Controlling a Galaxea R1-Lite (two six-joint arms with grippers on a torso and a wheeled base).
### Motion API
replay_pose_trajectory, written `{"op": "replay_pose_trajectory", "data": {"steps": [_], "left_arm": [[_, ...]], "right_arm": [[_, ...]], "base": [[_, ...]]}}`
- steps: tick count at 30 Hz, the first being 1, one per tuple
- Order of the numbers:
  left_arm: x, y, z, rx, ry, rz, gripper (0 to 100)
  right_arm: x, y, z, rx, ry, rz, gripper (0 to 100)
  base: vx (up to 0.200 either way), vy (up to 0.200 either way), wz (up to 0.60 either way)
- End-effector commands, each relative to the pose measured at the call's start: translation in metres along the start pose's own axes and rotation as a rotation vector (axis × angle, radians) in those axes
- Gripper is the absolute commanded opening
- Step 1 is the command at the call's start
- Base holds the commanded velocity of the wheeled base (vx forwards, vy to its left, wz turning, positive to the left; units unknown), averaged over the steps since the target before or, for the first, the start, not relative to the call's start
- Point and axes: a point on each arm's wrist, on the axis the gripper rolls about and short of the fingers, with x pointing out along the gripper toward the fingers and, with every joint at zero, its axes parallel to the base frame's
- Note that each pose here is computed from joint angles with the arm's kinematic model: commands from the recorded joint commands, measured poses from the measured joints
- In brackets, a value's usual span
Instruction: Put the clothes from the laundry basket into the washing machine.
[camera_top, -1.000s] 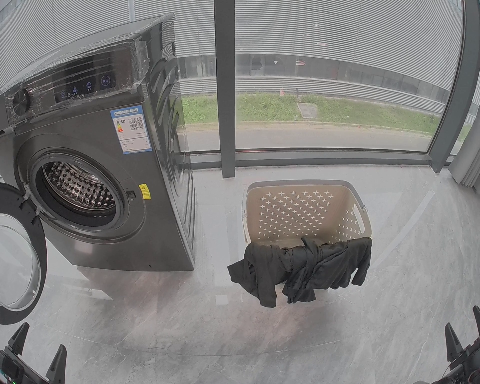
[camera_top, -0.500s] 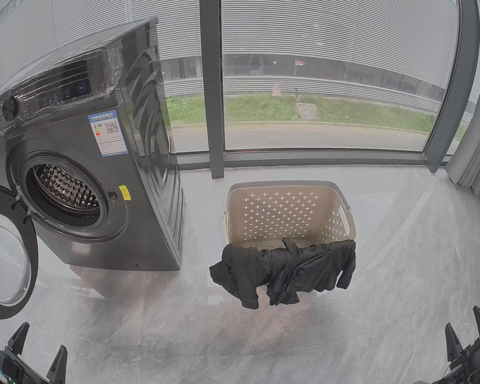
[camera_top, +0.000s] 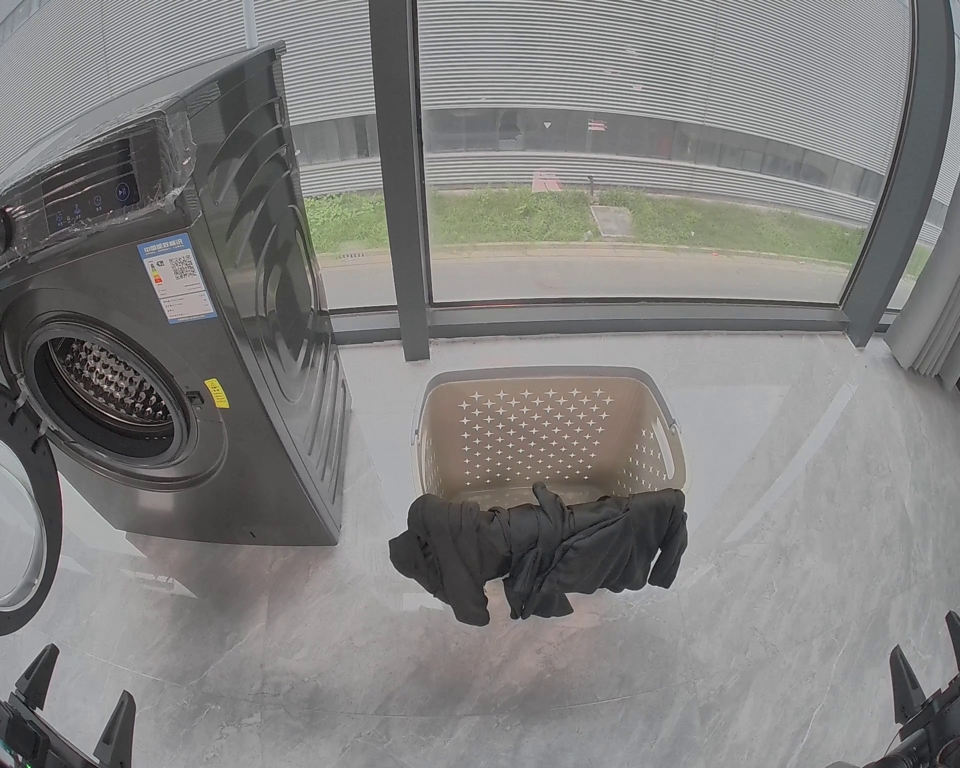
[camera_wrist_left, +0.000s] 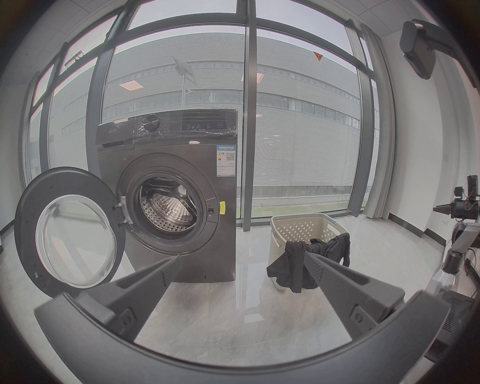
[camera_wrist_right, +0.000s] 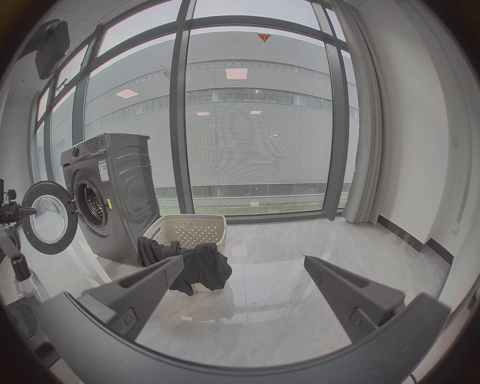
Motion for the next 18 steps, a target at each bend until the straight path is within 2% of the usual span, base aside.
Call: {"op": "replay_pose_trajectory", "data": {"steps": [1,4,11,18], "left_arm": [[0.0000,0.0000,-0.0052,-0.001,0.000,0.000,100],[0.0000,0.0001,-0.0053,-0.001,0.002,0.001,100],[0.0000,0.0000,-0.0052,0.001,0.000,0.000,100],[0.0000,0.0000,-0.0052,-0.003,0.000,0.000,100]], "right_arm": [[0.0001,0.0000,-0.0052,0.000,0.002,0.000,100],[-0.0001,0.0002,-0.0052,-0.003,0.006,0.005,100],[0.0001,-0.0001,-0.0051,0.012,0.000,-0.006,100],[0.0001,0.0001,-0.0052,0.000,0.002,0.003,100]], "base": [[0.000,-0.200,0.00],[0.000,-0.200,0.00],[0.000,0.000,0.00],[0.000,0.000,0.00]]}}
